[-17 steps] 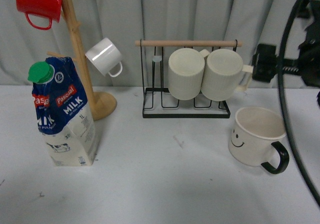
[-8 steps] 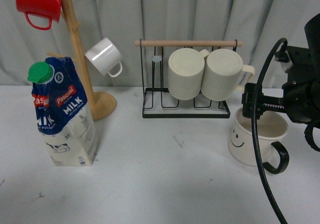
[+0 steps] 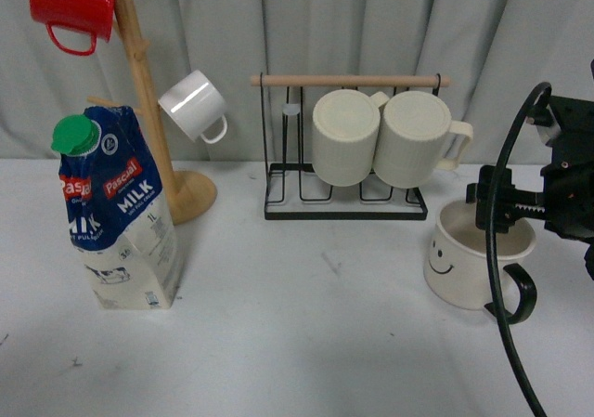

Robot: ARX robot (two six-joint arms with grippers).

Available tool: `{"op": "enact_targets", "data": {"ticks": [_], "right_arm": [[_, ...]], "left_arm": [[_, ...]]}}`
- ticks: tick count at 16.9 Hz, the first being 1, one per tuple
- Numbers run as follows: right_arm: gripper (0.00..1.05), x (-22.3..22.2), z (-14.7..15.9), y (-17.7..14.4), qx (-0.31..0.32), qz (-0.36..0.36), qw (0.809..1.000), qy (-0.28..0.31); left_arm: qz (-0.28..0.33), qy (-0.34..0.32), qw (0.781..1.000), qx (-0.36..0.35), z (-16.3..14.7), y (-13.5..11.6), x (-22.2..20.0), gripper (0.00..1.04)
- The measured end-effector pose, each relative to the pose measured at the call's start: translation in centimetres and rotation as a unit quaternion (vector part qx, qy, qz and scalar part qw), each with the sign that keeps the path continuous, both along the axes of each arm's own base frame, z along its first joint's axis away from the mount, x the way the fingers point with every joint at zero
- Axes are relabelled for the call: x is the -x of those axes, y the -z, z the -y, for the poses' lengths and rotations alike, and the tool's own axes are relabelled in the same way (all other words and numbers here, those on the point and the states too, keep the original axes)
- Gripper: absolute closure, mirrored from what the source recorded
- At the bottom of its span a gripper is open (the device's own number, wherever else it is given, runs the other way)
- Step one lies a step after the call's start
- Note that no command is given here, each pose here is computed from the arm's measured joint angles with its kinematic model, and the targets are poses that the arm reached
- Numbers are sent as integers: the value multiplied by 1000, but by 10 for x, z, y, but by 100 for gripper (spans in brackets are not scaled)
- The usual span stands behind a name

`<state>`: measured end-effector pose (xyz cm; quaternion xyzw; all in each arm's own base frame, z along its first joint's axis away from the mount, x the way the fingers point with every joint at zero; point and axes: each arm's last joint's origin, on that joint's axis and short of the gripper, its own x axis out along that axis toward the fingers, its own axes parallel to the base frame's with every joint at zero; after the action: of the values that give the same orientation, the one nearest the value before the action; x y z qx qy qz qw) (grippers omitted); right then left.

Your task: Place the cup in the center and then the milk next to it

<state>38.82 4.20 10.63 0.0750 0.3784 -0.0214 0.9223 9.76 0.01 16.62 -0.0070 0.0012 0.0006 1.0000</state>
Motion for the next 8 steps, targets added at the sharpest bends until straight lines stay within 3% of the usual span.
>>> {"op": "enact_targets", "data": {"ticks": [1, 6, 8], "right_arm": [[52, 3, -6, 3, -3, -4, 1000, -12], [93, 5, -8, 5, 2, -6, 1000, -20], [101, 6, -10, 2, -2, -2, 1000, -28]], "left_arm": [[0, 0, 1000, 0, 0, 0, 0, 7], [0, 0, 1000, 0, 0, 0, 0, 7], [0, 0, 1000, 0, 0, 0, 0, 7]]}}
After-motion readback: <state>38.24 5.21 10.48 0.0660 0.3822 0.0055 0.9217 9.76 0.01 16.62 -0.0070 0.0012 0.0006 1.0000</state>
